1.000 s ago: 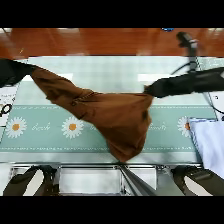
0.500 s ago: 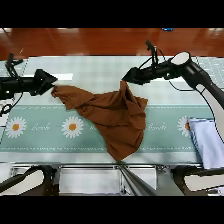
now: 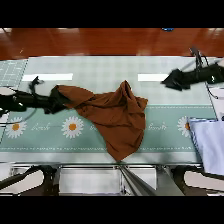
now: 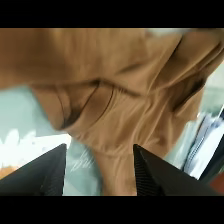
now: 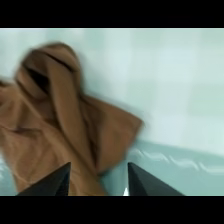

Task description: Fold the shirts.

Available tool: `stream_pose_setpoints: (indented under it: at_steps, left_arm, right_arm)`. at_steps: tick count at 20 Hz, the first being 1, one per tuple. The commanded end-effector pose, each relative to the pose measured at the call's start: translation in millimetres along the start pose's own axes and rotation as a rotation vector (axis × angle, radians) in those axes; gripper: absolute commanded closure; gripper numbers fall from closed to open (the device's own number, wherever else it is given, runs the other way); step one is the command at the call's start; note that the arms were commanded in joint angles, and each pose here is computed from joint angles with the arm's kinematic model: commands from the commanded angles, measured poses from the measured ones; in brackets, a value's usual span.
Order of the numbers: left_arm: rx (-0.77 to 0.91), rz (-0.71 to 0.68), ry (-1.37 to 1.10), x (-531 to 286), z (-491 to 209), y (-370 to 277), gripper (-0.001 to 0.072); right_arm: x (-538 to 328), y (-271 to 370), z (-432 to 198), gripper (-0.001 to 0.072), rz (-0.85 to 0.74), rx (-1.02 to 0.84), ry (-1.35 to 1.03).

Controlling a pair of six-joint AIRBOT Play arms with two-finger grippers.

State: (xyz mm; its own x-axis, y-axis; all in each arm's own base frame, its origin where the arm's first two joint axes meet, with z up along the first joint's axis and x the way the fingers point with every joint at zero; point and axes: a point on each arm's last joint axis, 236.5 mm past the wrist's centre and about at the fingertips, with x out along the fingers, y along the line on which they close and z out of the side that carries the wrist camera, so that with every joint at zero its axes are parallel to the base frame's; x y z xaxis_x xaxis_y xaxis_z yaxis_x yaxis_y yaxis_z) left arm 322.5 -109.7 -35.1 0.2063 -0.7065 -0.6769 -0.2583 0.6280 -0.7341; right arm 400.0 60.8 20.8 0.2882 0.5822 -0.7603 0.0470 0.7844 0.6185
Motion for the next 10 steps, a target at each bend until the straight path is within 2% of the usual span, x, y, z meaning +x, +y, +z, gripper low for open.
stream_pose_setpoints:
  at_steps: [1, 5, 8, 10]
  left_arm:
    - [-0.047, 0.033, 0.114, 38, -47, 20, 0.0202]
    - [-0.08, 0.029, 0.096, 58, -45, 19, 0.0203]
    - [-0.144, -0.011, 0.064, 79, -36, 10, 0.0203]
    - [-0.149, 0.021, 0.032, 89, -29, 18, 0.0203]
  right_arm:
    - [-3, -40, -53, 0.0304, -0.058, 0.076, -0.009]
    - [4, -40, -88, 0.0304, -0.047, 0.077, 0.014]
    - [6, -40, -93, 0.0304, -0.043, 0.086, 0.021]
    - [6, -39, -94, 0.0304, -0.04, 0.087, 0.029]
